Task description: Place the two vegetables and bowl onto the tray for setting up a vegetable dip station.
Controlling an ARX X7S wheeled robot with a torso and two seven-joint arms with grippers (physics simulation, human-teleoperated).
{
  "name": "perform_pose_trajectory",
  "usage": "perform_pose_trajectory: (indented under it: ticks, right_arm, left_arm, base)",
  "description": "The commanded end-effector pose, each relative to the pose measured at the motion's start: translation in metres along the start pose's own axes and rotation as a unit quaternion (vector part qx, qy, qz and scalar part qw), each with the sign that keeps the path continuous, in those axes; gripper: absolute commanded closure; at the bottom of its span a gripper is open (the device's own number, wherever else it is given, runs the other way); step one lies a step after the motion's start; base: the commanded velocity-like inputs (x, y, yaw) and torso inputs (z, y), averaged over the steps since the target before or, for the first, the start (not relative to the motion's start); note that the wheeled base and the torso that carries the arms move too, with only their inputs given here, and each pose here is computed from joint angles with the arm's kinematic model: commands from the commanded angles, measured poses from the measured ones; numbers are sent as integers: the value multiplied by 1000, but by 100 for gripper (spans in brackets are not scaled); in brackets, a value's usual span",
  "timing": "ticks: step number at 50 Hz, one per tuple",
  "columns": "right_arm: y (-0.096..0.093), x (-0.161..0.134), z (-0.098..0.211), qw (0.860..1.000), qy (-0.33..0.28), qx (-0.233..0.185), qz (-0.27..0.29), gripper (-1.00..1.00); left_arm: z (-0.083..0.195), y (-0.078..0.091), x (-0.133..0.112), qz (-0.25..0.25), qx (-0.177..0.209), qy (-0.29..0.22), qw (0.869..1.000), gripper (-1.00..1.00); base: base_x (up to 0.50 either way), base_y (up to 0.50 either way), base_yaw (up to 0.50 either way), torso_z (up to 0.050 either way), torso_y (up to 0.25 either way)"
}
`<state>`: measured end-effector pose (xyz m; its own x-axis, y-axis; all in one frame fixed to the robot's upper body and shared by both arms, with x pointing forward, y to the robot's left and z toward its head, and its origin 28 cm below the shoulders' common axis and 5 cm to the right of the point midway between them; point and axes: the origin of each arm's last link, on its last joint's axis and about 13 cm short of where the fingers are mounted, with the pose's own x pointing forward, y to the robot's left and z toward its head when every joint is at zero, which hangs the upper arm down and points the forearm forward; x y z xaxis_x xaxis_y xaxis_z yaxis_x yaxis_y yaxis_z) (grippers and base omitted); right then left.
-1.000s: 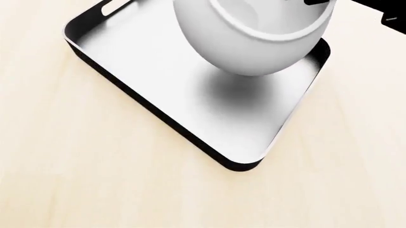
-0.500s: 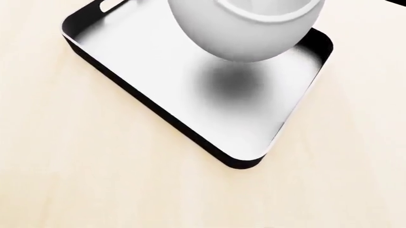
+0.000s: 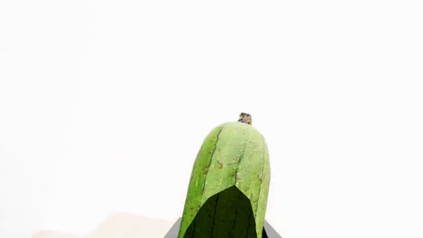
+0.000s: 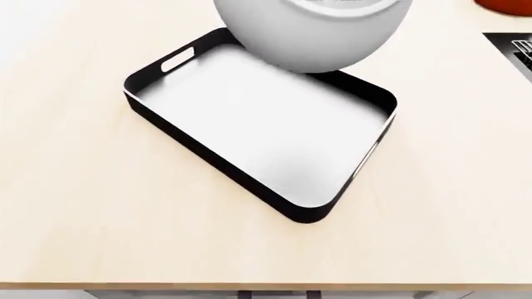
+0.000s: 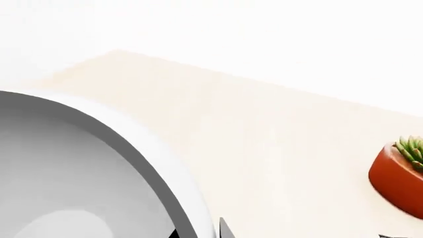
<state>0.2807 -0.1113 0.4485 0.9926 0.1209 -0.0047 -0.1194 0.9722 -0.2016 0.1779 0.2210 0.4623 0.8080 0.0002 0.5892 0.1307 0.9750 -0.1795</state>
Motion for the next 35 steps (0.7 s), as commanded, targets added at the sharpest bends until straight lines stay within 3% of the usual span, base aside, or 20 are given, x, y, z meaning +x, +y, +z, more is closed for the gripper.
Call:
perform_pose_trajectory:
  ticks: [1,10,11,13,24,35]
  right_arm:
    - [2,9,2,1000,-3,0,7,100]
    - [1,25,-4,1000,12,9,13,100]
    - [0,26,-4,1000,13,13,12,100]
    - [-3,30,-5,1000,17,18,8,100]
    - [-4,67,-21,997,58,54,14,100]
    - [4,96,-30,994,93,52,29,100]
  left_arm:
    - [3,0,-1,0,-6,-4,1000,100]
    - [2,1,0,2,-8,-5,1000,100]
    - [3,1,0,10,-24,-4,1000,100]
    - [3,1,-1,6,-3,-13,1000,100]
    - [4,1,1,13,-7,-8,1000,100]
    - [4,2,1,13,-9,-10,1000,100]
  base:
    - [0,0,0,0,250]
    - [1,0,0,0,250]
    - [0,0,0,0,250]
    - [7,0,0,0,0]
    - [0,0,0,0,0]
    - [0,0,0,0,0]
